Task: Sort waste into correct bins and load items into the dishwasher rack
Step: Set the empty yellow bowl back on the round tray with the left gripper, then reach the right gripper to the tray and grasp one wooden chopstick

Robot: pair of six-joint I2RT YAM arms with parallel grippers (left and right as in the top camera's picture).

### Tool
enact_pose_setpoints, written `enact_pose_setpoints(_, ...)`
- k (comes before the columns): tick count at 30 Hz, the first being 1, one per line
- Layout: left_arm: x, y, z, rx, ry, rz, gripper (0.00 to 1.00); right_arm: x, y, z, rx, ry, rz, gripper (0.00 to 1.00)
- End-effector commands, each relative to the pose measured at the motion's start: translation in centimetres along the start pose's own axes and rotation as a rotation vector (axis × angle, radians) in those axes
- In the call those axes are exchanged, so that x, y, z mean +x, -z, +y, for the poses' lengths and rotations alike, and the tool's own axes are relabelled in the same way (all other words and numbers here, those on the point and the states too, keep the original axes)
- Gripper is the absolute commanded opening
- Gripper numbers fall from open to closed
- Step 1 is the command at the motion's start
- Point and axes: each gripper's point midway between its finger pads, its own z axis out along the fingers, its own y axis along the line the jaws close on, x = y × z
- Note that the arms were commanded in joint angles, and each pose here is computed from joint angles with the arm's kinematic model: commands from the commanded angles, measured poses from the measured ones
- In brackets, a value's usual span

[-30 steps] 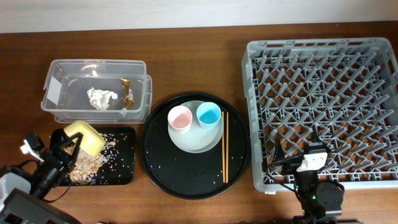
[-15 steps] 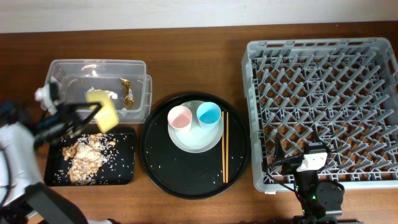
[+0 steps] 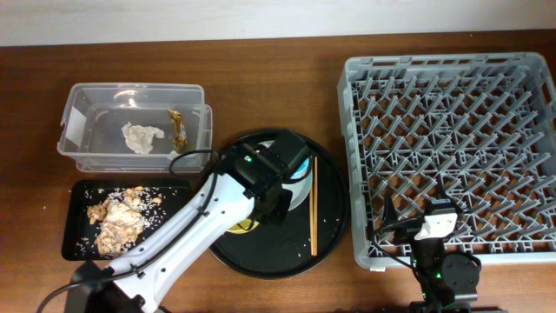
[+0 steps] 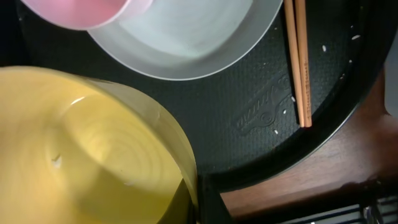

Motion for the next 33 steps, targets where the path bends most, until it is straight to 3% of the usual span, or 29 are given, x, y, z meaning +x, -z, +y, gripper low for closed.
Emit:
enact_pose_setpoints(1, 1.5, -2.7, 0.9, -0.070, 0.060, 0.021, 0.01, 0.2, 0.0, 0.0, -0.001, -0.002, 0.001, 0.99)
enact_pose_setpoints(6, 2.9, -7.2, 1.3, -0.075, 0.062, 0.030, 0.02, 0.2, 0.0, 0.0, -0.001, -0.002, 0.001, 0.98)
enact_pose_setpoints(7, 3.2, -7.6, 1.5, -0.080, 0.062, 0.032, 0.10, 0.2, 0.0, 0.0, -0.001, -0.002, 0.001, 0.98)
enact_pose_setpoints(8, 3.4, -7.9, 1.6, -0.082, 0.061, 0.037, 0.25, 0.2, 0.0, 0.0, -0.001, -0.002, 0.001, 0.98)
enact_pose_setpoints(9, 3.5, -8.0, 1.6, -0.083, 0.061, 0.037, 0.31, 0.2, 0.0, 0.0, -0.001, -0.002, 0.001, 0.98)
enact_pose_setpoints(10, 3.1, -8.0, 1.4, -0.075, 0.062, 0.023, 0.54, 0.2, 0.0, 0.0, -0.001, -0.002, 0.001, 0.98)
enact_pose_setpoints(13, 1.7, -6.6, 0.9, -0.056, 0.056, -0.014, 0.54, 0.2, 0.0, 0.0, -0.001, -0.002, 0.001, 0.98)
enact_pose_setpoints(18, -8.5, 6.0, 2.0, 0.093, 0.158, -0.391, 0.54, 0.2, 0.0, 0.1, -0.007, -0.002, 0.001, 0.98)
enact_pose_setpoints(21, -9.2, 6.7, 1.3, 0.144, 0.158, -0.414, 0.56, -1.1, 0.3, 1.1, -0.067, -0.013, -0.014, 0.99)
enact_pose_setpoints(23, -9.3, 6.8, 1.3, 0.142, 0.159, -0.419, 0.59, -9.8, 3.8, 1.0, -0.073, -0.081, -0.042, 0.98)
enact_pose_setpoints(25, -9.4, 6.8, 1.3, 0.145, 0.160, -0.422, 0.60, -12.8, 5.4, 2.1, -0.140, -0.091, 0.051, 0.98)
enact_pose_setpoints(28, -9.9, 7.0, 1.6, 0.272, 0.238, -0.394, 0.62, -18.5, 8.0, 5.1, -0.327, -0.166, 0.369, 0.98)
enact_pose_setpoints(31, -10.9, 7.5, 6.6, 0.409, 0.399, -0.374, 0.61, -23.5, 7.6, 7.9, -0.524, -0.215, 0.397, 0.98)
enact_pose_setpoints(32, -11.0, 7.6, 8.9, 0.422, 0.454, -0.376, 0.61, -23.1, 6.7, 8.8, -0.577, -0.302, 0.460, 0.73)
enact_pose_setpoints(33, -10.8, 7.5, 11.8, 0.401, 0.494, -0.388, 0.62, -20.5, 5.3, 8.9, -0.558, -0.385, 0.601, 0.61)
